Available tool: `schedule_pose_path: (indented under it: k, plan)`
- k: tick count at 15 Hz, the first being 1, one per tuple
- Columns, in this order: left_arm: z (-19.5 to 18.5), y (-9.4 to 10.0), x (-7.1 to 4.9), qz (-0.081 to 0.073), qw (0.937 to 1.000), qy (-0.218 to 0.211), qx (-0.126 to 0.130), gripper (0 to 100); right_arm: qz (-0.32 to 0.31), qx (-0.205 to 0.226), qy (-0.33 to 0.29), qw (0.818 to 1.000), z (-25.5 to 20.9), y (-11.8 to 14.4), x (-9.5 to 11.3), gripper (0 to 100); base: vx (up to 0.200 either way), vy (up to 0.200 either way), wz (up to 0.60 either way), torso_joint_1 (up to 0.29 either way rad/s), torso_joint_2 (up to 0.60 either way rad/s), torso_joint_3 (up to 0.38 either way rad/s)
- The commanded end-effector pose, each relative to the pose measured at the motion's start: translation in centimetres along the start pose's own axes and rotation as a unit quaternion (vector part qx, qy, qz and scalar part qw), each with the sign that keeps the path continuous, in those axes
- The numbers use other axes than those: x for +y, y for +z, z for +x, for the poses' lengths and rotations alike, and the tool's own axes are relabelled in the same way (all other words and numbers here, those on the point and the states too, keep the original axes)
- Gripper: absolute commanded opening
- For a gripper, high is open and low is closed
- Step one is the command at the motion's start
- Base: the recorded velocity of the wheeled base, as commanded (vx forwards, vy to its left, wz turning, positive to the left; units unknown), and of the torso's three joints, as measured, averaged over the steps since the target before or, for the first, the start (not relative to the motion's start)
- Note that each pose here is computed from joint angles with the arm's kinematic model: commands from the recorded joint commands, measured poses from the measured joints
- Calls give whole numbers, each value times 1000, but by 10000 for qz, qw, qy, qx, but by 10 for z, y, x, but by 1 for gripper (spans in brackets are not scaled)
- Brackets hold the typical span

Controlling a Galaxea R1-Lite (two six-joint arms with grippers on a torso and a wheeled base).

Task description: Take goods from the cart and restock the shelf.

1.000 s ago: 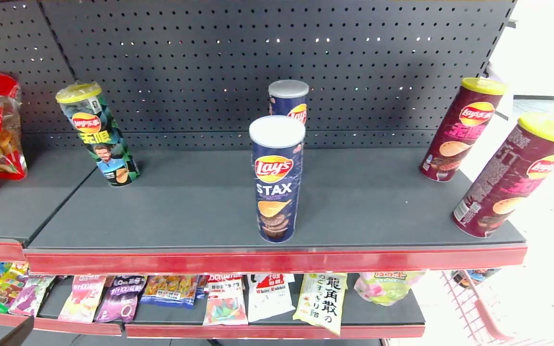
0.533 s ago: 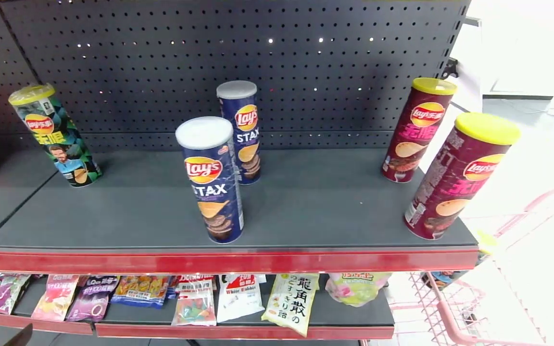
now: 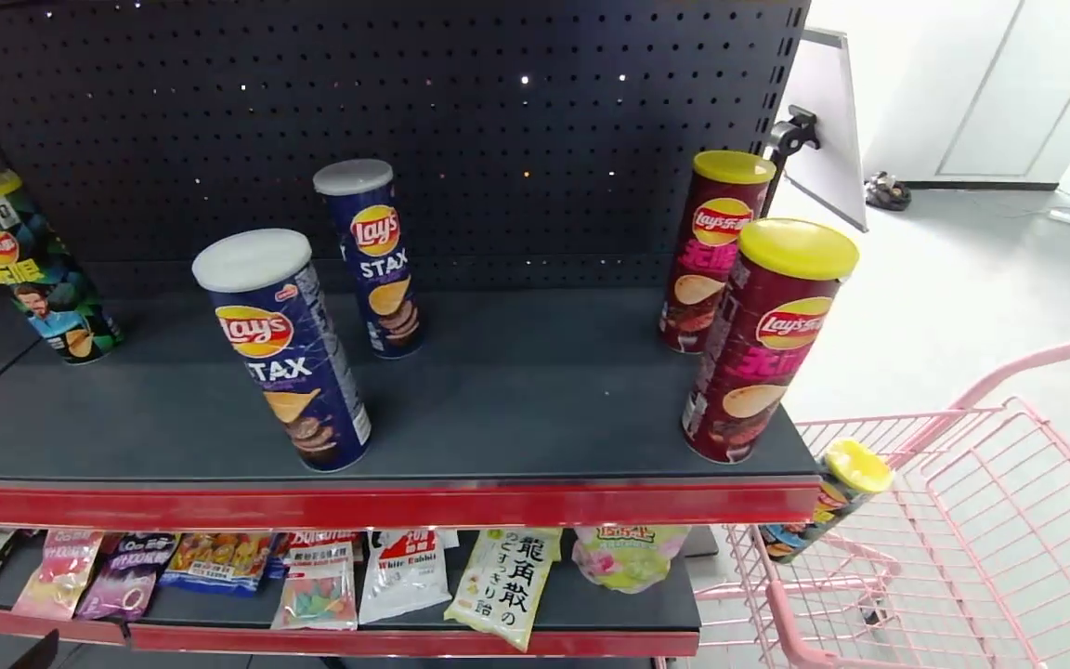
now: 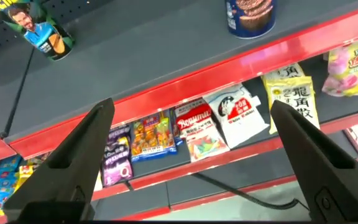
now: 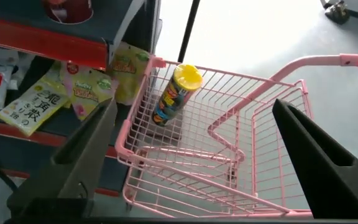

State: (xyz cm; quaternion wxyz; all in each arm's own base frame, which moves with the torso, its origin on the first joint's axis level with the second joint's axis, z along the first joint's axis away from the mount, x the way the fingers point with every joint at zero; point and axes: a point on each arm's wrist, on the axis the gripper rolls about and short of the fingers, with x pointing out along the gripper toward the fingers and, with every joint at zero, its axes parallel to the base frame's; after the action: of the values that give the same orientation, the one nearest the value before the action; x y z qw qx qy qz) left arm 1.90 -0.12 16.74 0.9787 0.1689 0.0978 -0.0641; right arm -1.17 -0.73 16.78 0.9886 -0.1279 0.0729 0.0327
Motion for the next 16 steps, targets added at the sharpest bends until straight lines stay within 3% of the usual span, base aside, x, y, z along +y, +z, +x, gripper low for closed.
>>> schedule_pose_path:
  k: [1, 7, 11, 12, 13, 16]
  plan:
    - [0, 0, 0, 30, 10000, -1, 1, 100, -6, 24, 6, 10000, 1, -1, 0, 100, 0, 0, 0, 0, 0, 0]
    - [-4, -3, 0, 84, 9999, -18, -99, 100, -11, 54, 13, 10000, 1, -2, 1, 100, 0, 0, -600, 6, 4, 3]
    - [-9, -7, -1, 80, 9993, -195, -305, 100, -31, 112, 26, 9999, 2, -8, 2, 100, 0, 0, 0, 0, 0, 0]
    - [-10, -10, -2, 110, 9991, -243, -329, 100, -57, 127, 30, 9999, 3, -9, 3, 100, 0, 0, 0, 0, 0, 0]
    - [-14, -19, -4, 238, 9985, -261, -411, 100, -151, 97, 24, 9998, 2, -10, 2, 100, 0, 0, 0, 0, 0, 0]
    - [-17, -29, -7, 233, 9981, -264, -500, 100, -173, 138, 18, 9998, 2, -12, 3, 100, 0, 0, 0, -32, 77, 51]
